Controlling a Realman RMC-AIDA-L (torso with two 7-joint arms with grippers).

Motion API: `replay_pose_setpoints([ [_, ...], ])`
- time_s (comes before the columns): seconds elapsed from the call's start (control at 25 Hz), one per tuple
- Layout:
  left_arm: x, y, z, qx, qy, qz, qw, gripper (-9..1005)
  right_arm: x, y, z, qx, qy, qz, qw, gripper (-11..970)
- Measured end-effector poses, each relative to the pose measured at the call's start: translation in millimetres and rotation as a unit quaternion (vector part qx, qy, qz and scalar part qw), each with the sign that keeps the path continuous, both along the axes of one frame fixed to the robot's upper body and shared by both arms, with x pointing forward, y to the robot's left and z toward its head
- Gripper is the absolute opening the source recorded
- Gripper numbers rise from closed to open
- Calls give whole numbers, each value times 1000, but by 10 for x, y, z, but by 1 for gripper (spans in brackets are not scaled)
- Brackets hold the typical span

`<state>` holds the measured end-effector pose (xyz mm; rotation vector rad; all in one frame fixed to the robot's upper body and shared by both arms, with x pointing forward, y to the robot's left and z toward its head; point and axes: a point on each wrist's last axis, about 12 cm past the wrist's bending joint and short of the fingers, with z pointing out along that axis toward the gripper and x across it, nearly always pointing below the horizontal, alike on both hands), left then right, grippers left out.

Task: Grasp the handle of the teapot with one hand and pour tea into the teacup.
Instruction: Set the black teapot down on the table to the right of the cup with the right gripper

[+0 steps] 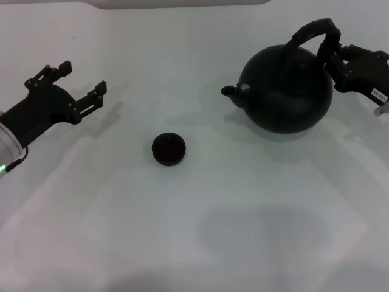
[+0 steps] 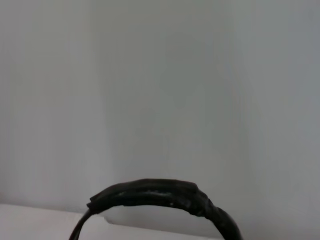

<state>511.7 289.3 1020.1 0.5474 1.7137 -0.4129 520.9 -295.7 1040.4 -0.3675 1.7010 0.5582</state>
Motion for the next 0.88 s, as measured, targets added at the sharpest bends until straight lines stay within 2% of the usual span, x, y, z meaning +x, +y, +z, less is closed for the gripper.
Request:
replay_pose_setpoints([
  [0.88,-8,-8,-8,-1,1,-1,1000,840,10,-15,-134,-44,5,0,999,116],
])
